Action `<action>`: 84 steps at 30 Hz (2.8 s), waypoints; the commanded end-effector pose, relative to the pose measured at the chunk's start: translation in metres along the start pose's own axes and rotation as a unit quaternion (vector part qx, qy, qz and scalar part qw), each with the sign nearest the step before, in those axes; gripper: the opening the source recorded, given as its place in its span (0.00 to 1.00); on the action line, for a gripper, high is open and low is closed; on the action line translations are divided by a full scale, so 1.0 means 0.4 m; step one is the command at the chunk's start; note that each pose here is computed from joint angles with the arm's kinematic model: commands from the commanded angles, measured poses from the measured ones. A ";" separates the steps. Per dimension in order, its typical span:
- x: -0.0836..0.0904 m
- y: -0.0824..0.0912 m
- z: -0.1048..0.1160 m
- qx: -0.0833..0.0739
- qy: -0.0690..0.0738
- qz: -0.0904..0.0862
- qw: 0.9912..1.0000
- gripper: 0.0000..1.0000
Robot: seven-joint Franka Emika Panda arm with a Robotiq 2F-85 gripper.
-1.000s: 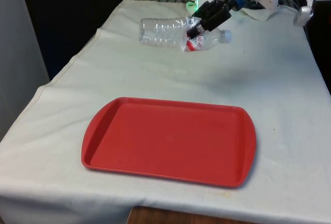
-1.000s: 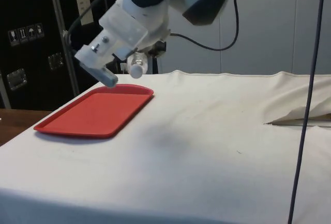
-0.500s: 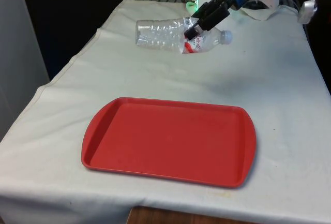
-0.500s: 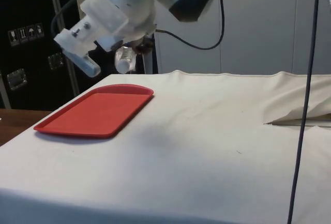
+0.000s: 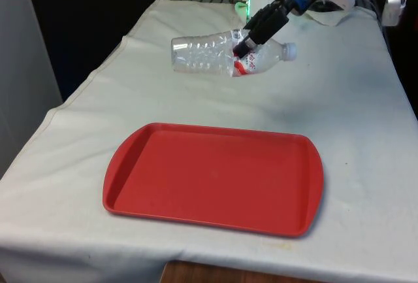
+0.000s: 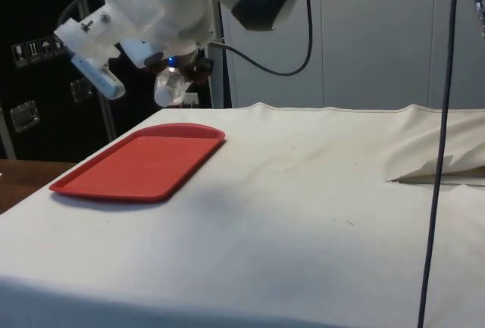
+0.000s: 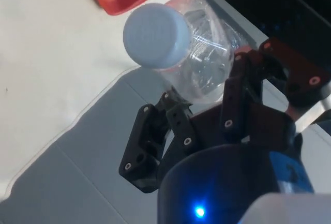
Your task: Place the bottle upright on the tray.
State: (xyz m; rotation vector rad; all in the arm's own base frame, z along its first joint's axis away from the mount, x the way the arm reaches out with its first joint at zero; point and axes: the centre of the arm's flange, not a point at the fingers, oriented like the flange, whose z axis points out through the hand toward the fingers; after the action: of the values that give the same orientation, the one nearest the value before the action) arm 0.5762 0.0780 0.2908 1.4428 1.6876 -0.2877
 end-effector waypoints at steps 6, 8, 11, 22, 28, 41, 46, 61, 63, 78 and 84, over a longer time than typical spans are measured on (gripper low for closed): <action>-0.007 0.026 0.012 0.001 0.018 0.017 1.000 0.17; -0.011 0.033 0.015 0.000 0.022 0.023 1.000 0.17; -0.017 0.044 0.022 0.001 0.029 0.032 0.999 0.17; -0.030 0.064 0.038 0.002 0.045 0.056 0.997 0.17; -0.037 0.078 0.053 0.004 0.066 0.075 0.995 0.17; -0.054 0.100 0.077 0.006 0.096 0.111 0.989 0.17; -0.062 0.105 0.090 0.008 0.110 0.127 0.986 0.17; -0.078 0.124 0.120 0.011 0.144 0.171 0.975 0.17; -0.081 0.127 0.123 0.010 0.149 0.177 0.973 0.17; -0.096 0.140 0.147 0.011 0.182 0.223 0.958 0.17; -0.102 0.141 0.153 0.012 0.194 0.243 0.950 0.17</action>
State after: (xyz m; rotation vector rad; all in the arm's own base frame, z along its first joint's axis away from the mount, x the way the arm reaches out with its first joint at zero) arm 0.6509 0.0268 0.3047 1.9619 1.5547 0.2463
